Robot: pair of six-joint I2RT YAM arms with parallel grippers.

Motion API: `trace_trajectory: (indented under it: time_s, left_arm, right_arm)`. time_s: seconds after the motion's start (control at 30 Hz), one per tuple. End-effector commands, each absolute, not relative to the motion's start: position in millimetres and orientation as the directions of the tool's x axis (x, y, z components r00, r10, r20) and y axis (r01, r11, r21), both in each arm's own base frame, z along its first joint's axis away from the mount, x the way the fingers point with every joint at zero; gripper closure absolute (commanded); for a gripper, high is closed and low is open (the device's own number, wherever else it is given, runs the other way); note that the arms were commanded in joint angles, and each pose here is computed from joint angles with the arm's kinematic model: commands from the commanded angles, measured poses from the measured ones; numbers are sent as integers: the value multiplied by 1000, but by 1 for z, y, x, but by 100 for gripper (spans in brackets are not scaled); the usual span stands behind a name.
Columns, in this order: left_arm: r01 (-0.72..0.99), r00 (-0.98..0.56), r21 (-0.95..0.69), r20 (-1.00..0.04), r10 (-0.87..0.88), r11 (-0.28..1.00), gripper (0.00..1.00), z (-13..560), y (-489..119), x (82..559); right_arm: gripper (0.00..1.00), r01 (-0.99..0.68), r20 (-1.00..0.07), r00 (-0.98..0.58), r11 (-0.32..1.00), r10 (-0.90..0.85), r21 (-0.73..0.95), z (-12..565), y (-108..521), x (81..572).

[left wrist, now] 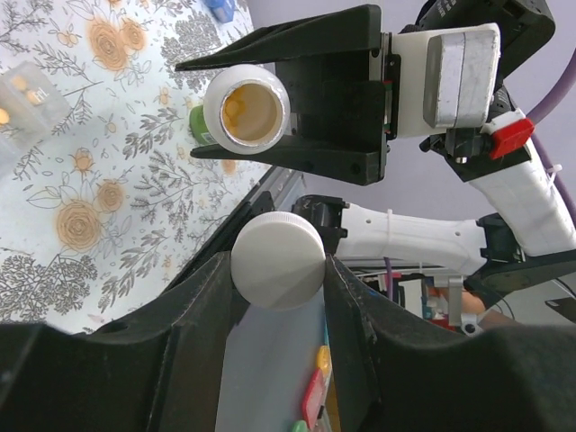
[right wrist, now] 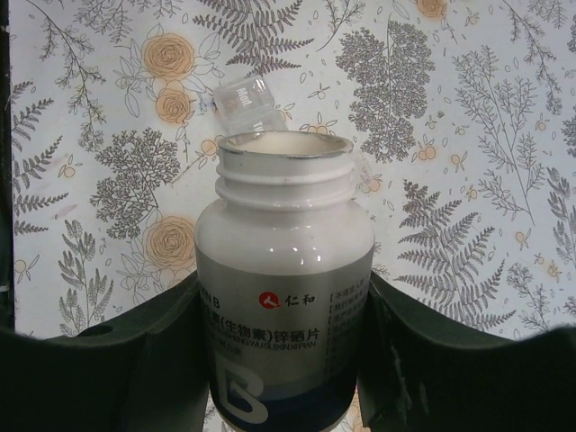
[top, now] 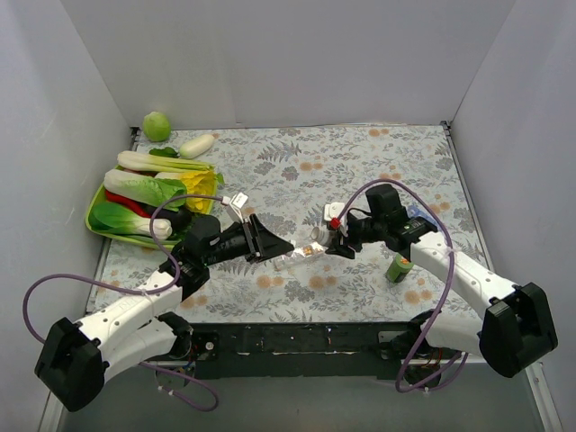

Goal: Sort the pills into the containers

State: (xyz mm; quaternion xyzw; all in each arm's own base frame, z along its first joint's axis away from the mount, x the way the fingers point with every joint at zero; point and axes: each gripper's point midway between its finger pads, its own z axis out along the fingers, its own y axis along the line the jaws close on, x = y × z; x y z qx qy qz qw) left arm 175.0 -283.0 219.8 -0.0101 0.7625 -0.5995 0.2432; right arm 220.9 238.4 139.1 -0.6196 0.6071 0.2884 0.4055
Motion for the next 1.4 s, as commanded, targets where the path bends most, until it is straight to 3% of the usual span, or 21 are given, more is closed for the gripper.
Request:
trace_trajectory:
  time_s: [0.0, 0.37, 0.87, 1.37]
  left_arm:
    - [263, -903, -944, -313, -293, 198, 85, 232, -287, 169]
    - [203, -918, -973, -228, -325, 107, 85, 245, -294, 176]
    - [159, -865, -958, -252, -433, 240, 88, 230, -293, 210]
    - [156, -866, -957, -252, -433, 245, 89, 230, -295, 213]
  right_arm:
    - [98, -965, -823, 182, 63, -539, -254, 166, 243, 231]
    - [99, -955, -784, 208, 53, -585, -292, 177, 257, 229]
    - [99, -968, -788, 202, 5, -582, -251, 183, 276, 205]
    - [99, -979, -802, 165, 2, -574, -203, 183, 287, 203]
